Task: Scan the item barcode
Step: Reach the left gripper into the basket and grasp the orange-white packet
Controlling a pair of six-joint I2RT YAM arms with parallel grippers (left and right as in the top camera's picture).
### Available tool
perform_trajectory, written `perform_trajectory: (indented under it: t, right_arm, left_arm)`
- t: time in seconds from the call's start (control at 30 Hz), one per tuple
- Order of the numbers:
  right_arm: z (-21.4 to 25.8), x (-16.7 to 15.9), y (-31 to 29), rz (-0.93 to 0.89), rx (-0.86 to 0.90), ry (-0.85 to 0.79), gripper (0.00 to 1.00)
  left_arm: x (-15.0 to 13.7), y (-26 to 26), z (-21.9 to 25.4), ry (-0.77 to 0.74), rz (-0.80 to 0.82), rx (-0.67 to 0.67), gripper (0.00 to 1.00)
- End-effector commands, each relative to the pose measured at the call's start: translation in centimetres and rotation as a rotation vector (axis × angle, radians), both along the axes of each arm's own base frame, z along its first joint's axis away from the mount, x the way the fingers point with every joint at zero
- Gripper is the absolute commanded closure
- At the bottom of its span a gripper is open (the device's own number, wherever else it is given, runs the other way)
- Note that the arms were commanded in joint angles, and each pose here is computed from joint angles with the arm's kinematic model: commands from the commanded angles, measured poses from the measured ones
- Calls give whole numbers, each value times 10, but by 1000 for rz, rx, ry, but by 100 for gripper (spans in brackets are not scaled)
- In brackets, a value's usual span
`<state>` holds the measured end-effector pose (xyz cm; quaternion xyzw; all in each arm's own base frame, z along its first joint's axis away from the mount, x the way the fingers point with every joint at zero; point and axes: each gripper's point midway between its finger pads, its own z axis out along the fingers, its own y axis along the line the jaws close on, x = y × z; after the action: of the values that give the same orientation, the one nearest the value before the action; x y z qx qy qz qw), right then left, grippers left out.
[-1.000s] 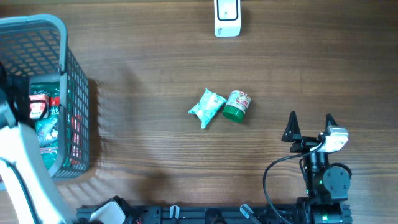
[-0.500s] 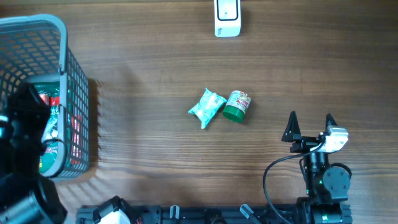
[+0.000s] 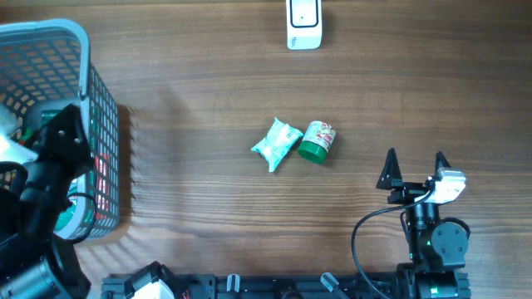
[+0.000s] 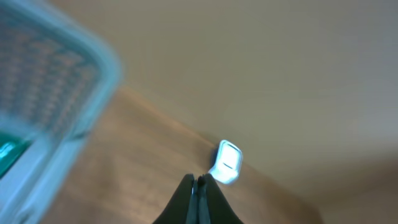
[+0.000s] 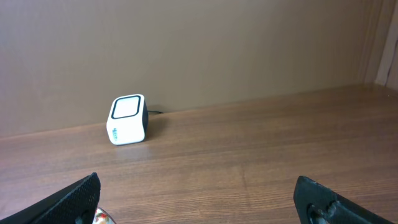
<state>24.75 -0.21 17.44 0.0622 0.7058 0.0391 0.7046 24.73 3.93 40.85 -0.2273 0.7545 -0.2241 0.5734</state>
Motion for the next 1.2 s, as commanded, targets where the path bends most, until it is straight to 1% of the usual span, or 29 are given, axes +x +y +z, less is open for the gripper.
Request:
perform_trajectory:
  t: [0.0,0.07,0.1,0.13,0.17,0.2,0.23,0.3,0.33,0.4,0.47,0.5,0.53,0.57,0.6,0.63,0.67,0.7,0.73,0.77,0.87,1.0,1.07,1.17]
  right_arm:
    - [1,0,3,16,-12,-5,0]
    - [1,0,3,16,-12,-5,0]
    - [1,0,3,16,-12,-5,0]
    - [1,0,3,16,-12,-5,0]
    - [1,0,3,16,-12,-5,0]
    - [1,0,3,16,-12,-5,0]
    - [1,0,3,16,-12,-5,0]
    - [1,0,3,16,-12,-5,0]
    - [1,0,3,16,-12,-5,0]
    - [1,0,3,16,-12,-5,0]
    - [1,0,3,16,-12,-5,0]
    - [1,0,3,16,-12,-5,0]
    - [1,0,3,16,-12,-5,1]
    - [1,0,3,16,-12,-5,0]
    - [1,0,3,16,-12,-5,0]
    - [1,0,3,16,-12,-5,0]
    - [1,0,3,16,-13,-5,0]
    - [1,0,3,16,-12,-5,0]
    - [1,0,3,16,-12,-5,0]
    - [1,0,3,16,-12,-5,0]
    - [1,0,3,16,-12,-5,0]
    - [1,0,3,16,-12,-5,0]
    - [1,0,3,16,-12,-5,0]
    - [1,0,3,16,-12,-5,0]
  left_arm:
    - [-16,-72,36,-245,-494,233,96]
    - [-26,-91,57,-369,-642,303,96]
    - [-26,-91,64,-398,-651,322,96]
    - [-21,-86,71,-408,-620,322,93]
    - [-13,-76,76,-398,-546,289,83]
    - [-2,-59,81,-385,-436,252,63]
    - [6,-43,83,-377,-336,233,37]
    - [18,-9,87,-360,-128,196,7]
    - [22,10,88,-357,-26,181,0]
    - [27,62,87,-341,259,118,0]
    - [23,111,76,-305,528,55,0]
    - [17,140,59,-262,701,-23,0]
    - [12,158,42,-218,818,-79,0]
    - [8,175,14,-138,934,-143,0]
    - [10,183,-8,-68,982,-175,0]
    - [15,189,-28,-2,1006,-195,0]
    - [25,196,-55,91,1017,-207,0]
    - [33,201,-73,153,1021,-212,0]
    - [42,207,-99,232,1031,-228,0]
    - [50,213,-135,342,1048,-257,0]
    - [59,222,-199,529,1079,-303,0]
    - [74,231,-271,702,1079,-319,0]
    - [74,232,-308,791,1094,-345,0]
    - [75,234,-346,863,1109,-364,0]
